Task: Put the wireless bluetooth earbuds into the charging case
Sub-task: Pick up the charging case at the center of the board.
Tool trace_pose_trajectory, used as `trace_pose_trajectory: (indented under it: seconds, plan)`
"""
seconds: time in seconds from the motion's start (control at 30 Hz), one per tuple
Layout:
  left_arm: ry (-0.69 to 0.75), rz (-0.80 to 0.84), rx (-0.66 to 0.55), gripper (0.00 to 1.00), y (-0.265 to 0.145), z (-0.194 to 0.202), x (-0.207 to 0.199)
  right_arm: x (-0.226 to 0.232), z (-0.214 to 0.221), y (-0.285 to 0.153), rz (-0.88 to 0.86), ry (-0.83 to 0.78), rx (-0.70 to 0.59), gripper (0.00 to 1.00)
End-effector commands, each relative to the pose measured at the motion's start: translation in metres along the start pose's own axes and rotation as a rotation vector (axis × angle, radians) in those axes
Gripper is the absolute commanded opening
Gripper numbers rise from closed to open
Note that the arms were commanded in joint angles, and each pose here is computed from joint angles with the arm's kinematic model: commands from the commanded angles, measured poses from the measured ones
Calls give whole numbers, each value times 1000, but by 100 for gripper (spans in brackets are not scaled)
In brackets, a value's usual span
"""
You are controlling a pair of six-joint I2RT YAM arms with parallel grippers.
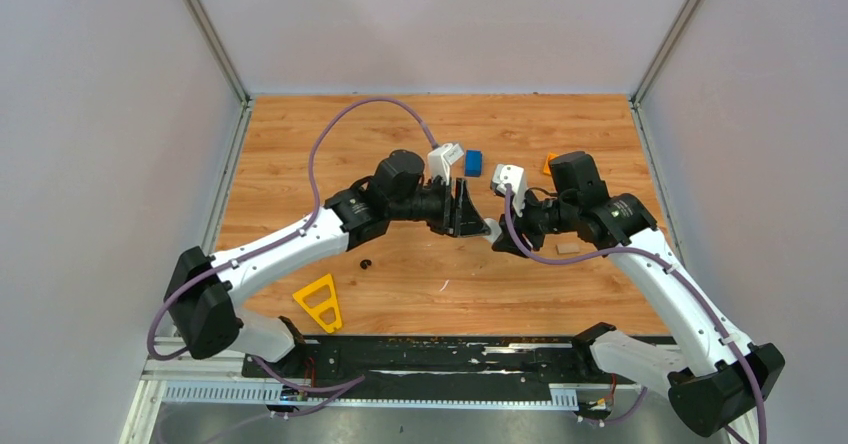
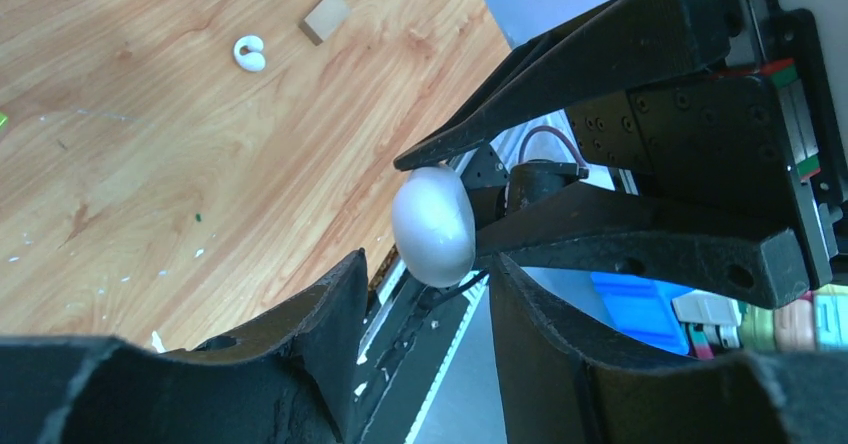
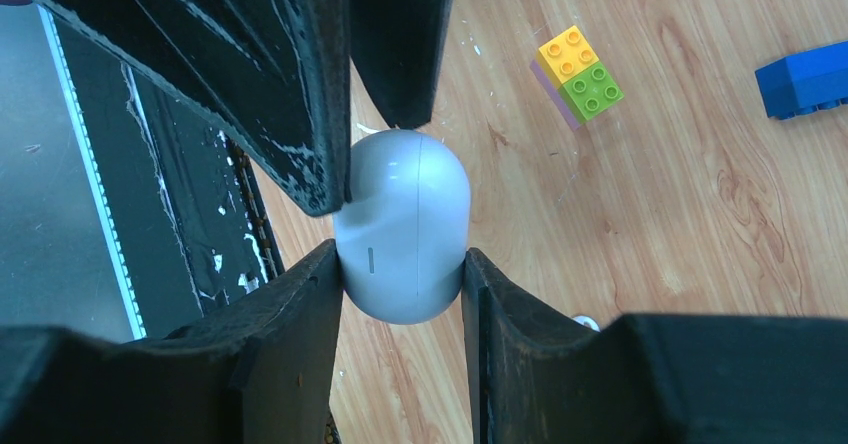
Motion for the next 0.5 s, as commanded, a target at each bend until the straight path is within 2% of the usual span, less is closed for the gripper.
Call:
trace_pose_trajectory:
  seconds: [0.0,0.27,0.47]
  plan:
    - [17,87,-5,55,5,-8,-22,-1,-15,-8,21,-54,-51,28]
    - [3,88,37,51,16,-2,-24,-1,-12,-7,35,-52,-42,28]
    - [2,77,51,35,20,0,-20,-1,-12,-7,36,-53,-42,29]
Point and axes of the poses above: each gripper's point midway between its finger pads, its own y axis out along the fingers, its own x axis along the line the jaws close on, z = x × y, the point moved 7 cm from there along -y, back along the fingers, and after that the axes turned 8 degrees about -y, right-handed, at the moved point
